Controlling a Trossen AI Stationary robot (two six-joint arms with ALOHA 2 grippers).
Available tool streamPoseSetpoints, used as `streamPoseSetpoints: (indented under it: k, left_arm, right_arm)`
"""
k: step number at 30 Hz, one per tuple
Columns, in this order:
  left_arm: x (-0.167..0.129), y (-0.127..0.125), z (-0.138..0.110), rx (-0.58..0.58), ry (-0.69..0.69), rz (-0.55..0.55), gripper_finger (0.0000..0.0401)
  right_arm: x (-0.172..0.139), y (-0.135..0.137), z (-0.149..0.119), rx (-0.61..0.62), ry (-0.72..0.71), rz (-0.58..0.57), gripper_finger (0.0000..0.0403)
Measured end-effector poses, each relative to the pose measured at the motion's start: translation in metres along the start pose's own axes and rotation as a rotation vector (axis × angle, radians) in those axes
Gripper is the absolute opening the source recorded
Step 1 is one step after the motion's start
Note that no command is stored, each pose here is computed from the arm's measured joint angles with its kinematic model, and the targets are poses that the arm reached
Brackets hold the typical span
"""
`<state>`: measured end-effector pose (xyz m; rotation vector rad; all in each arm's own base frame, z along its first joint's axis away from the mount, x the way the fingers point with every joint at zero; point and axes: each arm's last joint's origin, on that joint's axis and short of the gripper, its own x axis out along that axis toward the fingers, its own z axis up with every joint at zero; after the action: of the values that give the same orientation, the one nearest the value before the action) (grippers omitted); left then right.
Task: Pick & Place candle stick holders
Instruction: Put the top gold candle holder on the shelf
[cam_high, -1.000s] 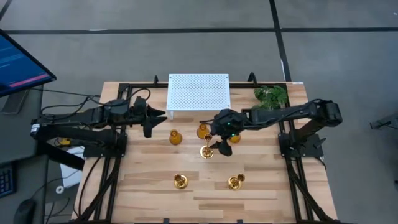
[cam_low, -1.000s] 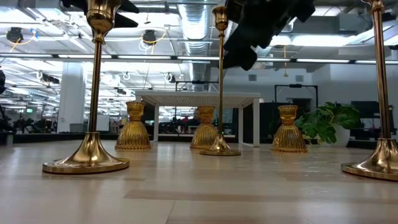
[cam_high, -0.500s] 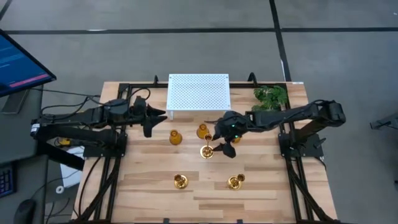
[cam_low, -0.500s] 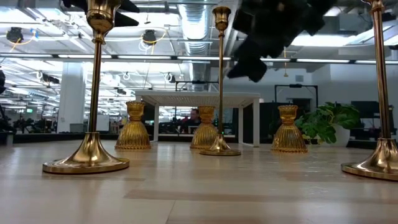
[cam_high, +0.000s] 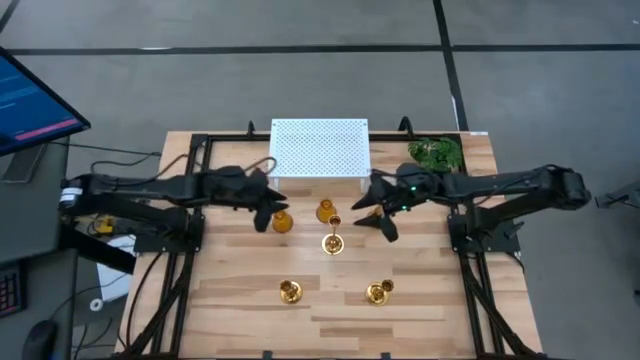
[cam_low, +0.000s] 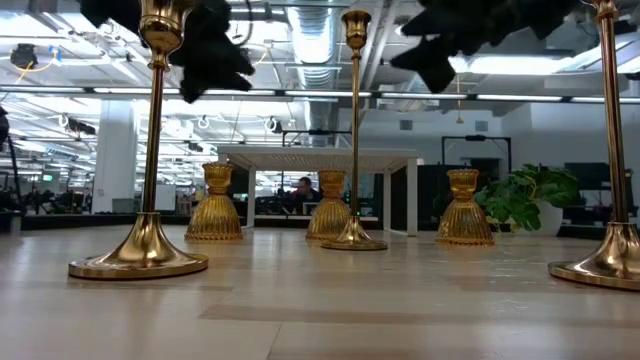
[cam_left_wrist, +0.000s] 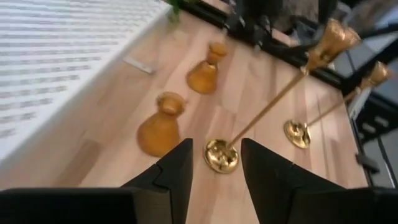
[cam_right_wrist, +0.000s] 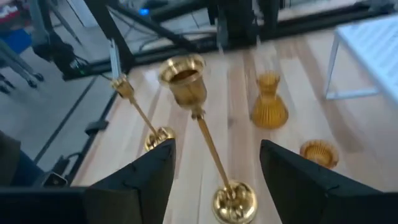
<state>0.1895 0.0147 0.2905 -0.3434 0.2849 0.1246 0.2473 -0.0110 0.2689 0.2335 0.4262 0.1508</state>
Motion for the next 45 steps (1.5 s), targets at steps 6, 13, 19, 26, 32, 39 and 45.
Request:
streamPoseSetpoints:
  k: [6,13,19,26,32,39,45]
  left_arm:
    - [0.034,-0.003,0.000,0.113,-0.026,-0.097,0.0132]
    - [0.055,-0.007,-0.003,0.216,-0.034,-0.274,0.0182]
    - [0.064,-0.006,-0.006,0.237,-0.037,-0.284,0.0241]
    - [0.083,-0.011,-0.010,0.327,-0.100,-0.295,0.0248]
    - [0.102,-0.015,-0.020,0.333,-0.122,-0.321,0.0233]
    - [0.120,-0.014,-0.029,0.329,-0.149,-0.332,0.0232]
    - [0.128,-0.014,-0.031,0.313,-0.201,-0.344,0.0228]
  right_arm:
    - [-0.030,0.007,0.010,-0.006,-0.073,-0.002,0.0211]
    - [-0.061,0.016,0.015,-0.006,-0.140,0.010,0.0198]
    - [-0.076,0.021,0.019,-0.020,-0.201,0.022,0.0186]
    - [-0.084,0.024,0.019,-0.011,-0.222,0.028,0.0173]
    - [-0.085,0.024,0.019,-0.012,-0.224,0.029,0.0168]
    - [-0.085,0.024,0.019,-0.012,-0.224,0.028,0.0168]
    - [-0.085,0.024,0.019,-0.012,-0.224,0.029,0.0167]
